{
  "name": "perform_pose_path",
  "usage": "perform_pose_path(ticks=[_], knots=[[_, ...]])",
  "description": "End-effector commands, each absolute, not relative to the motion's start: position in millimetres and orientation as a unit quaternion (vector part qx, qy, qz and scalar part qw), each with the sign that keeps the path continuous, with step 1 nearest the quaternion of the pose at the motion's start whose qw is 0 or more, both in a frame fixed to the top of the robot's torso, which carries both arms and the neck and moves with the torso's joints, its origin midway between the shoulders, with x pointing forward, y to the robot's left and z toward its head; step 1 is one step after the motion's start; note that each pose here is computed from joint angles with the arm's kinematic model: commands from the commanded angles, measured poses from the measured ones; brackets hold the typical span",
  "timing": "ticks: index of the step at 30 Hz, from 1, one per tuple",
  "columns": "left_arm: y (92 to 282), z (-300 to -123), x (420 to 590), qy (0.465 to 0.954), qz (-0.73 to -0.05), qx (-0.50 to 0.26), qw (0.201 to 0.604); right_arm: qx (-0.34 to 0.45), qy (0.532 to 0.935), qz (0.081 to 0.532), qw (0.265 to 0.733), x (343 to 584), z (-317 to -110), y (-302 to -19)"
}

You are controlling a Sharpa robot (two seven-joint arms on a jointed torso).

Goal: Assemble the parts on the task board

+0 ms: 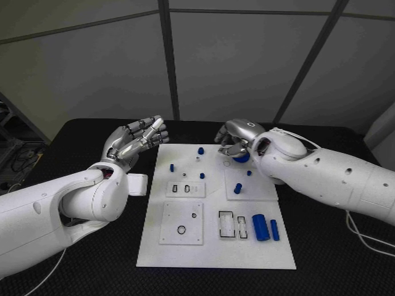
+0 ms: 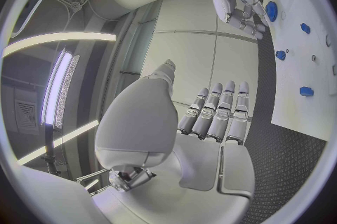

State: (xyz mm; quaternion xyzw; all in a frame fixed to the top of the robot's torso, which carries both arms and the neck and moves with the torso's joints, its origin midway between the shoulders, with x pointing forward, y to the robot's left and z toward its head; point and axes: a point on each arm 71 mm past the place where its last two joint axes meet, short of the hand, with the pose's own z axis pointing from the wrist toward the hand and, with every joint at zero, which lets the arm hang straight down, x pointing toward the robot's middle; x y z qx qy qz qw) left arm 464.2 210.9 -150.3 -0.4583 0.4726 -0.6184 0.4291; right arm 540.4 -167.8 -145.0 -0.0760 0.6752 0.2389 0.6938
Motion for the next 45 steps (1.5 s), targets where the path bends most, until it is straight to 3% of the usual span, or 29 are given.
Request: perform_pose_path(ticks=[1,6,12,45], knots=[[210.7,-148.4,464.1,0.478,-0.626,-0.446,0.425,-0.002,0.704,0.247,0.665,536,-145,-191],[212.7,-148.4,464.3,0.48,-0.625,-0.442,0.428,0.033,0.728,0.23,0.645,531,-148,-222],[211.9,-148.7,464.8,0.481,-0.626,-0.441,0.428,0.048,0.739,0.215,0.637,533,-151,-234],[209.6,-150.3,467.0,0.485,-0.625,-0.44,0.425,0.08,0.753,0.205,0.62,555,-164,-218]])
